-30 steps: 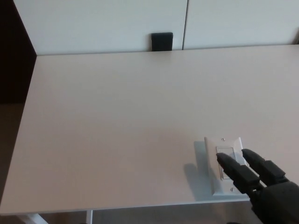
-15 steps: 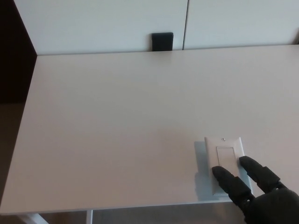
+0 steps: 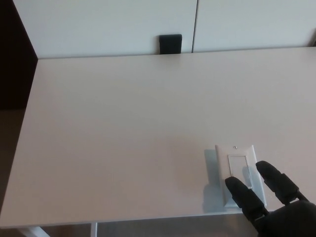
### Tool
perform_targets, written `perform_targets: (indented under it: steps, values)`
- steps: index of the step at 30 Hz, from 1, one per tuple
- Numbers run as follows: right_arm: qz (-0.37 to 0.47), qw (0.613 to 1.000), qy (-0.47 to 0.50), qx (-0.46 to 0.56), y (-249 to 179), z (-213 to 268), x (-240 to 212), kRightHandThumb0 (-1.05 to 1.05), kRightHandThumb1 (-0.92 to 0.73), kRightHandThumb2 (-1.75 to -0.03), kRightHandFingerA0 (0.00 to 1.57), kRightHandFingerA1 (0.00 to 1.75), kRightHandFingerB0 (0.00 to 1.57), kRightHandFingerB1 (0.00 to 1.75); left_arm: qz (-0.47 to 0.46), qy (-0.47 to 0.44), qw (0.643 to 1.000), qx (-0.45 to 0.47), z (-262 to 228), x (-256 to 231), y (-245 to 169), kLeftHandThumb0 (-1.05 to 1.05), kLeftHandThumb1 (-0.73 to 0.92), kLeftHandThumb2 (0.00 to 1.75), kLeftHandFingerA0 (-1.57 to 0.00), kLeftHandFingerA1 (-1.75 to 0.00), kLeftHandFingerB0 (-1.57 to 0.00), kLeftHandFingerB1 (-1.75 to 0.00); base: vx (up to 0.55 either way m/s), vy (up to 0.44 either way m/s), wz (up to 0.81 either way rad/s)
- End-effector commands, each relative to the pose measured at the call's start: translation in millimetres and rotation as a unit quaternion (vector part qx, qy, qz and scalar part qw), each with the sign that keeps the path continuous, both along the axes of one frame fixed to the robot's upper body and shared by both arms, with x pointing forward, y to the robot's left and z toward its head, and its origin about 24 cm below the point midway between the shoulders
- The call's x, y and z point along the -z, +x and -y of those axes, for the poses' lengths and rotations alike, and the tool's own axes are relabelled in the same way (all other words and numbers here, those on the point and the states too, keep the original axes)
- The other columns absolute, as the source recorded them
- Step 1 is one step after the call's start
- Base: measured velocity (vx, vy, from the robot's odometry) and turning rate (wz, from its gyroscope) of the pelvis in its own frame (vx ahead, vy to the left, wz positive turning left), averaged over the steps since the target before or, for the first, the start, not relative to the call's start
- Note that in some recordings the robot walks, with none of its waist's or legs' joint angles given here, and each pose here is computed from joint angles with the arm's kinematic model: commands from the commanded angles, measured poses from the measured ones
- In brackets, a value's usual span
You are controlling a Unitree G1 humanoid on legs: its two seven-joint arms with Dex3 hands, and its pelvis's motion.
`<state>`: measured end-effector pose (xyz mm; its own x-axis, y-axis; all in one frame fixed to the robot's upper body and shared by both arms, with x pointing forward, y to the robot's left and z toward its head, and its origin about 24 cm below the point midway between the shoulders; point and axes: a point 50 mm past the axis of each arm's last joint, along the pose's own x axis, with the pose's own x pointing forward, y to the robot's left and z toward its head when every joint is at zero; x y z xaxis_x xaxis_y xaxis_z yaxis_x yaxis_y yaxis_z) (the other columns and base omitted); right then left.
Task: The robot walk towards a table in front and then clicks the light switch button using the right hand's index finger
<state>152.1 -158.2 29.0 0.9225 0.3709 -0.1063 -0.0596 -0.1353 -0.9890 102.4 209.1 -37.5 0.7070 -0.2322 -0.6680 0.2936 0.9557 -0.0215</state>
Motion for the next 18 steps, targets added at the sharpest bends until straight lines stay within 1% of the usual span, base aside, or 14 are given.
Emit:
perform_targets:
  steps: [1,5,9,15,18]
  values:
    - [0.013,1.0,-0.012,0.006,-1.5,3.0,-3.6,-1.05,-0.73,-1.07,0.0,0.0,0.09,0.13,-0.013,0.003,1.0,0.007,-2.7,-0.1,-1.2,-0.13,0.53,0.93,-0.25,-0.55,-0.14,-0.49,0.0,0.0,0.0]
    - [0.01,1.0,-0.012,0.008,-2.2,4.8,0.1,-1.04,-0.72,-1.07,0.0,0.0,0.08,0.13,-0.019,0.003,1.0,0.002,-2.4,0.7,-2.6,-0.12,0.53,0.93,-0.26,-0.56,-0.15,-0.5,0.0,0.0,0.0]
    - [-0.002,1.0,-0.02,0.015,0.1,7.7,3.0,-1.05,-0.74,-1.09,0.0,0.0,0.02,0.09,-0.017,0.003,1.0,0.004,-1.8,0.2,-2.2,-0.12,0.53,0.94,-0.25,-0.56,-0.14,-0.5,0.0,0.0,0.0]
    - [0.002,1.0,-0.021,0.022,3.2,12.1,5.3,-1.05,-0.73,-1.08,0.0,0.0,0.05,0.09,-0.017,0.004,1.0,0.004,-1.7,0.1,-1.9,-0.12,0.53,0.93,-0.26,-0.55,-0.14,-0.49,0.0,0.0,0.0]
    - [0.0,1.0,-0.017,0.025,3.6,13.9,6.4,-1.05,-0.73,-1.08,0.0,0.0,0.0,0.06,-0.015,0.003,1.0,0.008,-2.2,0.3,-2.2,-0.13,0.53,0.93,-0.26,-0.56,-0.14,-0.5,0.0,0.0,0.0]
